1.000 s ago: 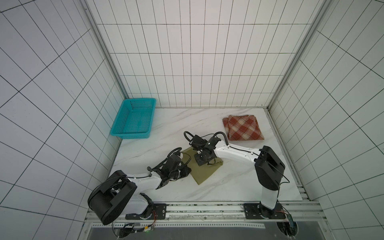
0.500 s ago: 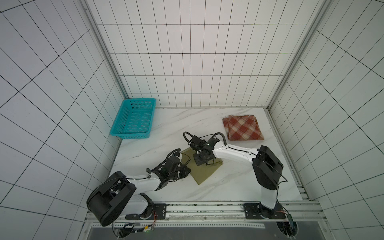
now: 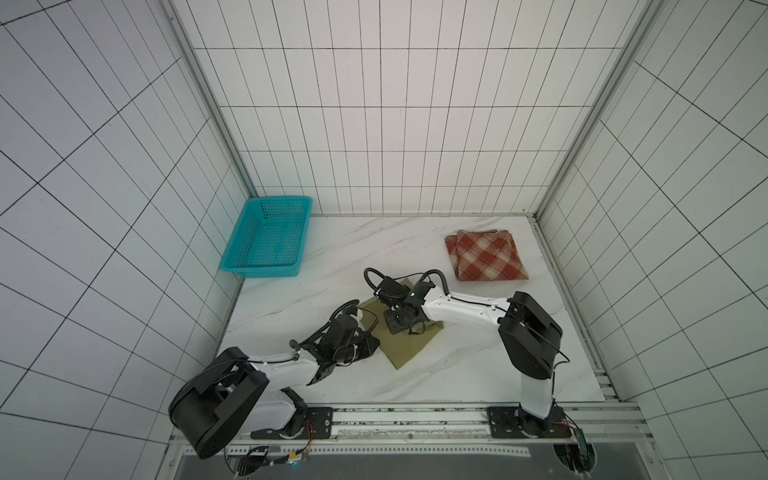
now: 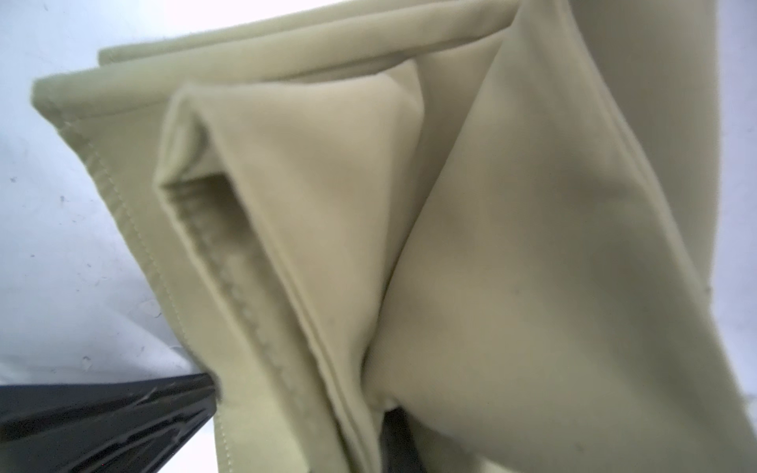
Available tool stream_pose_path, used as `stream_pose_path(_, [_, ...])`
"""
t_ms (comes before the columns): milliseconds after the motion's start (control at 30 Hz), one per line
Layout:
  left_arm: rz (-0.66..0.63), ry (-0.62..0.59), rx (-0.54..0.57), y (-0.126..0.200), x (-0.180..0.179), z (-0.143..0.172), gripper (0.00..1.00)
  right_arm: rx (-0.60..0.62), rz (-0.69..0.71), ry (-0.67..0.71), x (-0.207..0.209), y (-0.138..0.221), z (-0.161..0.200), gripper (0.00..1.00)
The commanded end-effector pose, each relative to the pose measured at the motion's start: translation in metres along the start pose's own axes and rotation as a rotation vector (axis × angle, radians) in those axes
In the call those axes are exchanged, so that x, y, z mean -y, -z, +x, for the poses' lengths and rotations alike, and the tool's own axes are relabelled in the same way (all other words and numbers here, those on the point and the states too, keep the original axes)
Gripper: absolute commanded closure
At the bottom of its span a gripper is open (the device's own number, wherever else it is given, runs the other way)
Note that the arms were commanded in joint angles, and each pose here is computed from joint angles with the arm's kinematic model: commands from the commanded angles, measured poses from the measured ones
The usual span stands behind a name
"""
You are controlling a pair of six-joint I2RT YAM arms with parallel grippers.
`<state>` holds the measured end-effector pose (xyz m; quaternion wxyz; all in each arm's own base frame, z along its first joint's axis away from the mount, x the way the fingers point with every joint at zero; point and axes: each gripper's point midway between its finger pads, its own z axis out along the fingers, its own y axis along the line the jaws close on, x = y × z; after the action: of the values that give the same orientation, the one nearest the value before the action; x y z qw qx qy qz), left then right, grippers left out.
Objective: Fold and stack skirts
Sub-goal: Fold the skirt at the center of the table.
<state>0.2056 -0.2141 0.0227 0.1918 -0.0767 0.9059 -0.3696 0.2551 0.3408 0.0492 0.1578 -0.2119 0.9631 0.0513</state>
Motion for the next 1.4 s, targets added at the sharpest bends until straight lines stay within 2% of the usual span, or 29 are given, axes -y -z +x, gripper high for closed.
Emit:
stream_pose_path(0, [0.018,0.030,0.029,0.005,0.002,-0.005,0.89,-0.036,0.010,-0.002,0.000,-0.016,0.018,0.96])
stream_pose_path(200, [0.083,0.081,0.061,0.016,0.013,-0.018,0.89,-0.041,-0.024,-0.007,-0.006,-0.019,0.020,0.82])
stream_pose_path(433, [0.089,0.095,0.092,0.028,0.014,-0.025,0.89,-0.001,-0.105,-0.025,-0.019,-0.006,0.010,0.63])
stream_pose_path(767, [0.081,0.116,0.126,0.036,0.007,-0.032,0.89,0.029,-0.253,-0.047,-0.042,0.020,0.001,0.55])
stream_pose_path(967, [0.083,0.088,0.129,0.038,0.014,-0.038,0.89,0.077,-0.324,-0.063,-0.046,0.053,-0.005,0.54])
stream_pose_path(1100, [0.099,0.054,0.145,0.040,0.027,-0.049,0.89,0.129,-0.330,-0.096,-0.026,0.070,-0.006,0.53])
stream_pose_path(1200, [0.125,0.021,0.164,0.041,0.043,-0.062,0.88,0.156,-0.340,-0.114,-0.007,0.070,-0.004,0.58])
stream_pose_path(1300, [0.155,-0.016,0.176,0.040,0.060,-0.075,0.87,0.162,-0.353,-0.144,0.012,0.062,-0.002,0.72])
stream_pose_path(1367, [0.156,-0.024,0.174,0.034,0.067,-0.083,0.87,0.178,-0.379,-0.153,0.017,0.057,-0.003,0.76])
